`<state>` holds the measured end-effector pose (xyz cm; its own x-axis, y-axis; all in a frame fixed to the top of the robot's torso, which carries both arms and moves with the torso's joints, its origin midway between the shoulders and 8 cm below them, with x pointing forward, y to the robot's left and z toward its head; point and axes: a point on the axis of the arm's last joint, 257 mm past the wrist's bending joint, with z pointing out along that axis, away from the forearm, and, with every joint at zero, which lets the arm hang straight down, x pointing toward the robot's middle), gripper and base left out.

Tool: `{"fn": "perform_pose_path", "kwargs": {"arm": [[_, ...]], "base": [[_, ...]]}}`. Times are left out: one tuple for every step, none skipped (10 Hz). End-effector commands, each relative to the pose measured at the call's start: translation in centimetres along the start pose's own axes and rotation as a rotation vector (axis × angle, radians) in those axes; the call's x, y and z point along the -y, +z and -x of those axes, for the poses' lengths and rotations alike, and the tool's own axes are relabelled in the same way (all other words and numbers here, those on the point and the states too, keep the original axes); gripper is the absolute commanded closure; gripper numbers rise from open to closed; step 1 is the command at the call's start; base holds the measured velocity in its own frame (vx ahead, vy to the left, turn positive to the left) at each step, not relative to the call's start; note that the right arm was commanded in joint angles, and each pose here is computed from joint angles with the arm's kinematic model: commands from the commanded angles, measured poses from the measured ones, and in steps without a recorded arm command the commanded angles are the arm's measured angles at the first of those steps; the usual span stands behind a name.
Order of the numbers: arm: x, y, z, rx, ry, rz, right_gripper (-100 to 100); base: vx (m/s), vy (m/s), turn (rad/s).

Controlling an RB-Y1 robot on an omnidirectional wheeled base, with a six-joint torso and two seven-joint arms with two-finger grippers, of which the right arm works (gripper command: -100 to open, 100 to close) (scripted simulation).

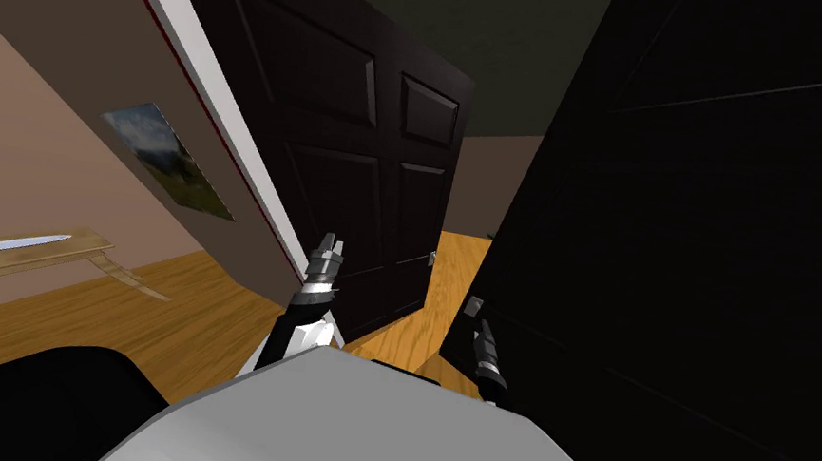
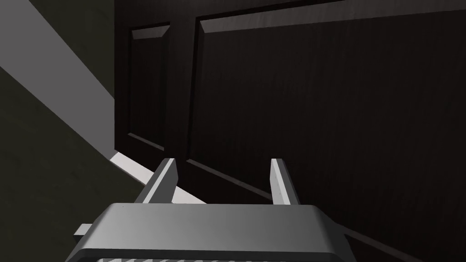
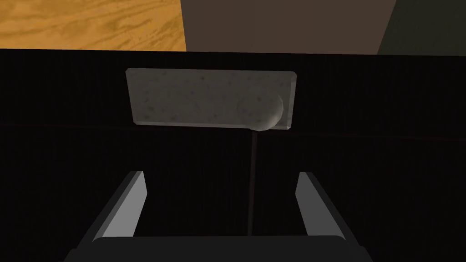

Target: Push the door open

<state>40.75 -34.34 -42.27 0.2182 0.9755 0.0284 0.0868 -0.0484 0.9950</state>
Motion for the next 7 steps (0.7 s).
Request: {"fn": "perform_pose_path", "kwargs": {"arm": [[-1.6, -0.03, 1.0, 0.029, -0.017, 0.047, -100], [-2.1, -0.06, 1.3, 0.041, -0.021, 0.064, -100], [-2.9, -0.17, 1.7, 0.060, -0.025, 0.088, -100], [-2.4, -0.03, 1.4, 0.049, -0.020, 0.072, -100], [-3.1, 0.90, 2.3, 0.070, -0.048, 0.085, -100], [-3.3, 1.14, 2.4, 0.076, -0.052, 0.086, -100], [-3.5, 1.63, 2.4, 0.088, -0.057, 0.089, -100]], "base": [[-0.111, 0.232, -0.132], [-0.118, 0.184, -0.106], [-0.120, 0.184, -0.093], [-0.054, 0.091, -0.030], [0.028, -0.062, 0.164], [0.053, -0.160, 0.102], [0.098, -0.207, 0.071]]}}
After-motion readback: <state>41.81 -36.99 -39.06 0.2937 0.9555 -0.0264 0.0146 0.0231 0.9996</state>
